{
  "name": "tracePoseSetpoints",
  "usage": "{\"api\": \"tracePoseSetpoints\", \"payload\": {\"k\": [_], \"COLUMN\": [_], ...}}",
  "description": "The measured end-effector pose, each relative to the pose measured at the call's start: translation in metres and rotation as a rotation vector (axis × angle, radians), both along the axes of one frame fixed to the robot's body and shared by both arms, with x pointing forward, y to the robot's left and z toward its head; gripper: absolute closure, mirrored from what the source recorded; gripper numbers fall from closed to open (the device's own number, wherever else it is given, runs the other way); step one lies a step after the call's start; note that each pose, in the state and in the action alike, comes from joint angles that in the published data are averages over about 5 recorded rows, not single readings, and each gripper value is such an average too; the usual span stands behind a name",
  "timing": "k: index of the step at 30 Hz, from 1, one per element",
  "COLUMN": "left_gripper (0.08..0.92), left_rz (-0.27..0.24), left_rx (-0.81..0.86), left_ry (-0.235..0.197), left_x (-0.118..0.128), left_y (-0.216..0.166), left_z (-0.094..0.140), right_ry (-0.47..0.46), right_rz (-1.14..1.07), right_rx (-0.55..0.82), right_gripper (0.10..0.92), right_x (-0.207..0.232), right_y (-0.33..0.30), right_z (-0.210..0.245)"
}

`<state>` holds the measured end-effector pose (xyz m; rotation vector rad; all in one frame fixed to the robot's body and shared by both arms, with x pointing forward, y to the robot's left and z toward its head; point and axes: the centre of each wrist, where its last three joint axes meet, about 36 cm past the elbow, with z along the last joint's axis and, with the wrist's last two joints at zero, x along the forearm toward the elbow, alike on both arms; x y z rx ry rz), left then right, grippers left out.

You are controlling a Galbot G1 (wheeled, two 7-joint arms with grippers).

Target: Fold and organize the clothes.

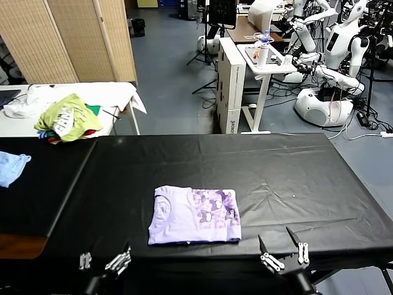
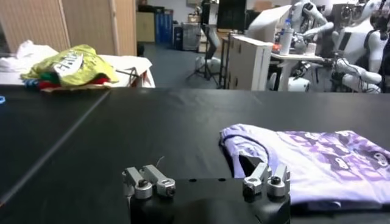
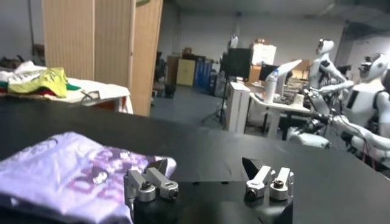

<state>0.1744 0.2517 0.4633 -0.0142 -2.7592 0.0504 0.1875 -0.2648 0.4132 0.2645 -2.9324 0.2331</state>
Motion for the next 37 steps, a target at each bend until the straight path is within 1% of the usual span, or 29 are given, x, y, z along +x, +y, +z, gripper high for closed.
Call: {"api": "tracePoseSetpoints", "payload": {"k": [5, 9, 14, 20, 37], "left_gripper": [0.092, 0.092, 0.092, 0.092, 0.092], "left_rz": [0.003, 0.003, 0.000, -0.024, -0.036], "left_rx": [0.004, 0.004, 0.002, -0.001, -0.005], "left_ry": [0.019, 0.024, 0.025, 0.022, 0.032], "left_x": [-0.001, -0.001, -0.002, -0.006, -0.011], "left_y": [0.001, 0.001, 0.002, 0.001, -0.001], "left_z": [-0.004, -0.006, -0.008, -0.011, -0.011], "right_ry": [0.029, 0.043, 0.053, 0.069, 0.081], "right_rz": [0.002, 0.002, 0.003, 0.007, 0.005], "right_rx": [0.004, 0.006, 0.006, 0.008, 0.012], "right_gripper": [0.115, 0.115, 0.115, 0.115, 0.115], "right_x": [-0.010, -0.014, -0.019, -0.025, -0.030], "right_y": [0.003, 0.005, 0.006, 0.008, 0.009], "right_z": [-0.004, -0.005, -0.007, -0.010, -0.008]}}
